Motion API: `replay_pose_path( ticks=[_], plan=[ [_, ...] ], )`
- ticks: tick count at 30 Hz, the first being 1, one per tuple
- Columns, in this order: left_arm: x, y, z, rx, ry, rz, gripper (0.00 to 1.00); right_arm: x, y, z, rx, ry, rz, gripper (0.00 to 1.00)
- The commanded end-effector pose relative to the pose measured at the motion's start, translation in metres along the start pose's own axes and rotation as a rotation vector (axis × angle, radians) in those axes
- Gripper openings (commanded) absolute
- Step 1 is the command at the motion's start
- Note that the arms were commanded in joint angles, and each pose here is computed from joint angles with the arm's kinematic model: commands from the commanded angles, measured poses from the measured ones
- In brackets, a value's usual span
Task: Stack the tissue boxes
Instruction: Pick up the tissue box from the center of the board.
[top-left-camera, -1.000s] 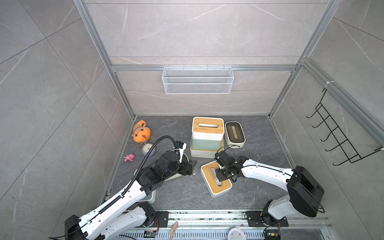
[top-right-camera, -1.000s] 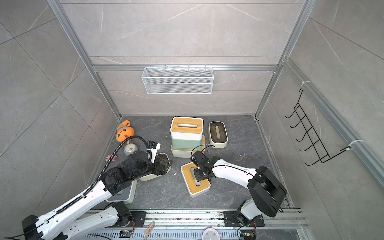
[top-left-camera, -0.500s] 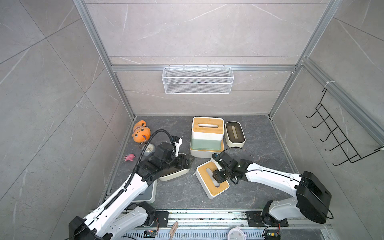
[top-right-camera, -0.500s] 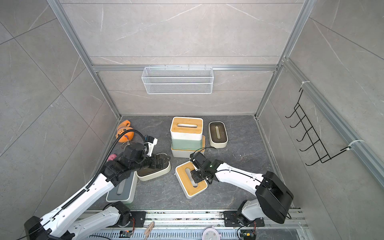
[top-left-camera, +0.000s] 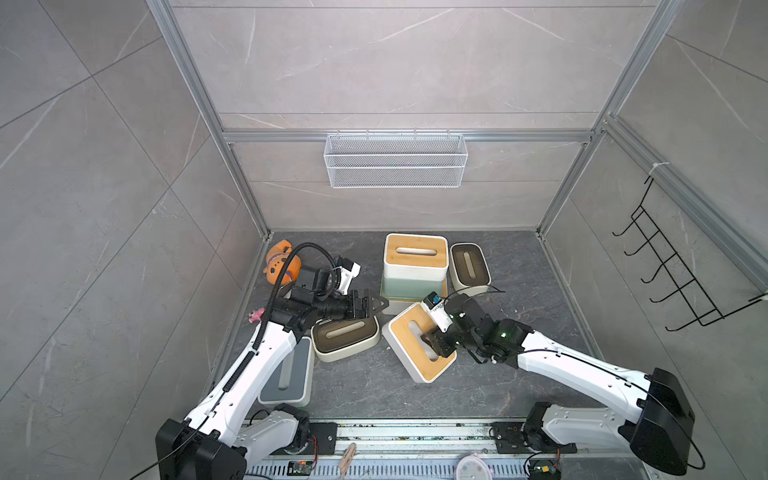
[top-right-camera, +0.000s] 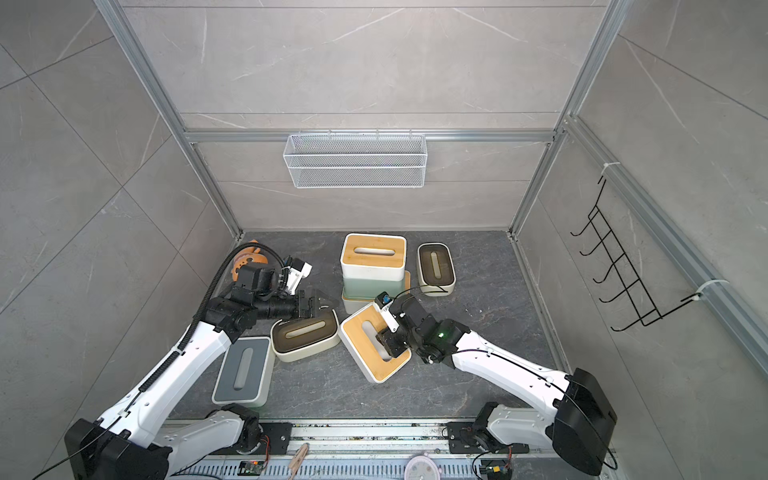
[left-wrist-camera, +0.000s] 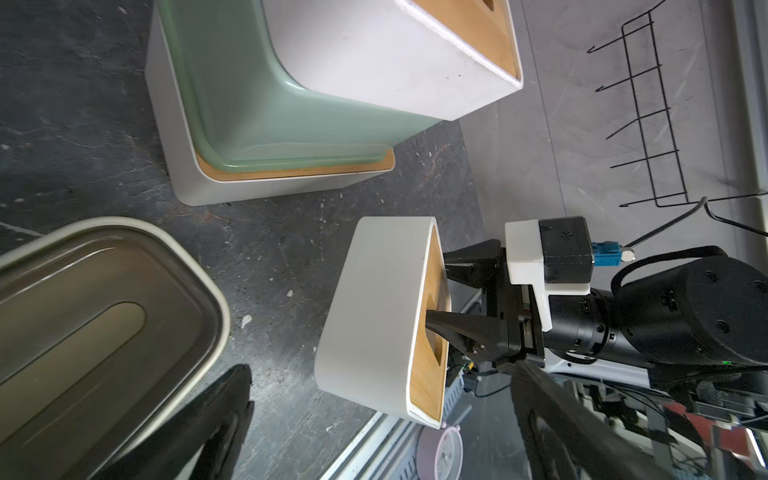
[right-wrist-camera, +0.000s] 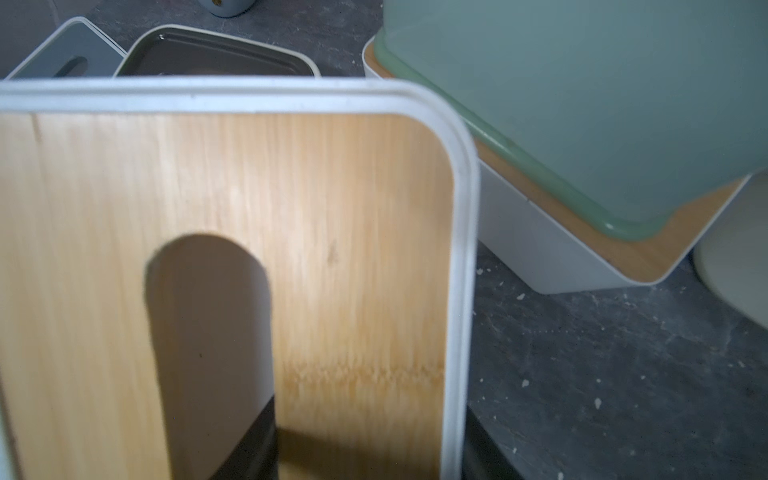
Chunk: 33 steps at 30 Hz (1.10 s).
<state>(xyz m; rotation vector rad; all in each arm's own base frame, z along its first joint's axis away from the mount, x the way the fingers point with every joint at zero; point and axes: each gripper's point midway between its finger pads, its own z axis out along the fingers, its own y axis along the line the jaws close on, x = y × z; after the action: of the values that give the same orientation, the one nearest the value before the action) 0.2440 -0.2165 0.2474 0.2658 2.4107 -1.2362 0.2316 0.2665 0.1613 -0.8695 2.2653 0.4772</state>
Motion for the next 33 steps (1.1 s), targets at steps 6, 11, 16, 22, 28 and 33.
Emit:
replay_pose_path(
  ticks=[6, 11, 16, 22, 28, 33],
  plan=[
    [0.003, -0.038, 0.007, 0.193, 0.118, -0.026, 0.98, -0.061, 0.01, -0.033, -0.019, -0.19, -0.106, 0.29],
    [0.019, -0.039, 0.016, 0.175, 0.204, -0.014, 0.95, -0.069, 0.013, -0.038, -0.03, -0.22, -0.113, 0.29],
    [0.023, -0.04, 0.018, 0.179, 0.239, -0.023, 0.88, -0.069, 0.013, -0.039, -0.031, -0.22, -0.115, 0.29],
    [0.024, -0.043, 0.022, 0.191, 0.269, -0.028, 0.85, -0.066, 0.014, -0.04, -0.036, -0.217, -0.115, 0.29],
    [0.024, -0.042, 0.031, 0.201, 0.303, -0.053, 0.8, -0.067, 0.015, -0.037, -0.044, -0.219, -0.111, 0.29],
    [0.027, -0.044, 0.034, 0.207, 0.316, -0.059, 0.73, -0.067, 0.017, -0.036, -0.05, -0.217, -0.112, 0.29]
  ],
)
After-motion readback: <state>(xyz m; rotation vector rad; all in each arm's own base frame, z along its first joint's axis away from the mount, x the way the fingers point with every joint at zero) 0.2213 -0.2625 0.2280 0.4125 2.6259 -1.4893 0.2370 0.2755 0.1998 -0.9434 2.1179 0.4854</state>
